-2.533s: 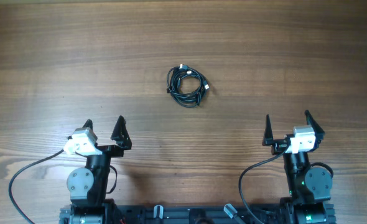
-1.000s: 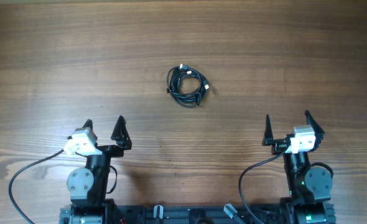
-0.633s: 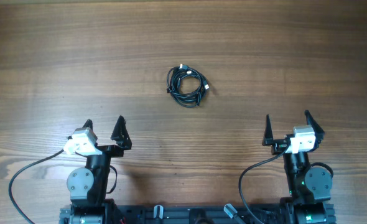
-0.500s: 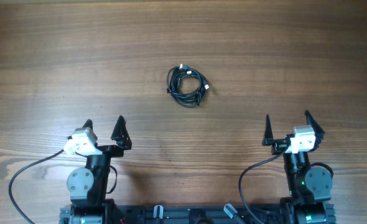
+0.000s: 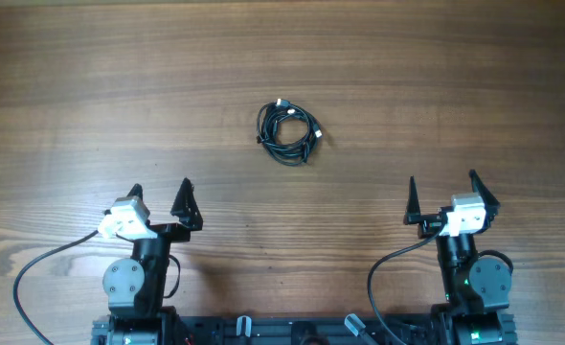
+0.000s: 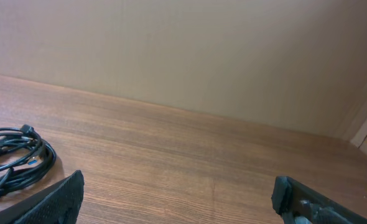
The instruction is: Untangle cables
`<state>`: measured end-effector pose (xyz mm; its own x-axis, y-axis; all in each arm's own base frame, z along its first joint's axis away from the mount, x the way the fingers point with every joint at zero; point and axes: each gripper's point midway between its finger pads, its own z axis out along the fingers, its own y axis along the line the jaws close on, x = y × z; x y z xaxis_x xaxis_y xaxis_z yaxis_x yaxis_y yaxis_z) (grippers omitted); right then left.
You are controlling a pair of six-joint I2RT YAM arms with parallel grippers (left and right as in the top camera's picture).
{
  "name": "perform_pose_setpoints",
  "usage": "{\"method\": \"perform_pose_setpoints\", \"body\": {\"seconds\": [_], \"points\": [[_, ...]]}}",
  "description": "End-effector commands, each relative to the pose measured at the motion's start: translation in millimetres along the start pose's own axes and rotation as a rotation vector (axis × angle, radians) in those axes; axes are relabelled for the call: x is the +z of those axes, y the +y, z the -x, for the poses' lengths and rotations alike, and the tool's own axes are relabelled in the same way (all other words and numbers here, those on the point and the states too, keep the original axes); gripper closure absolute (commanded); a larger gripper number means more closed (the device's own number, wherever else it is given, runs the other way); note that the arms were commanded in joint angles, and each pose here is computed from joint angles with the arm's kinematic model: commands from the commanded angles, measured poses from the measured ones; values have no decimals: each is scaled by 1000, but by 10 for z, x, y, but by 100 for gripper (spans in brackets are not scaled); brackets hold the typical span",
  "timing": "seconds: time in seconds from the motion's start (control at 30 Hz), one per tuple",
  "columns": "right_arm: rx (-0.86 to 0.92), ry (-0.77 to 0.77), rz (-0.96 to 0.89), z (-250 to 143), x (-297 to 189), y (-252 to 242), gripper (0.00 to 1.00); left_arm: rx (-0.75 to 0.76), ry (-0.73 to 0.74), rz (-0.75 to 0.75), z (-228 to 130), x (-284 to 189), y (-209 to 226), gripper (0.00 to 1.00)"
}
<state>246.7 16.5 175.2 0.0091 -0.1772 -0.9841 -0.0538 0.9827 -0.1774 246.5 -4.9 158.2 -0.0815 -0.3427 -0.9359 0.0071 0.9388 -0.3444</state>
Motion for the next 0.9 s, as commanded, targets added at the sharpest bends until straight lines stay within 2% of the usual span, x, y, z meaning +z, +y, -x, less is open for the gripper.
{"method": "perform_pose_setpoints", "body": {"seconds": [0.0,0.6,0.67,0.77,0.87], "points": [[-5,-13,10,25,-6,12,0,19,10,17,-39,6,35,0],[-4,-13,10,25,-6,12,0,12,5,15,-24,6,28,0],[-5,-13,10,25,-6,12,0,14,-23,-33,54,4,-64,0],[-5,-13,9,25,-6,11,0,32,-80,-217,271,-64,-428,0],[-4,-13,9,25,-6,11,0,4,-60,-294,420,-165,-622,0]]}}
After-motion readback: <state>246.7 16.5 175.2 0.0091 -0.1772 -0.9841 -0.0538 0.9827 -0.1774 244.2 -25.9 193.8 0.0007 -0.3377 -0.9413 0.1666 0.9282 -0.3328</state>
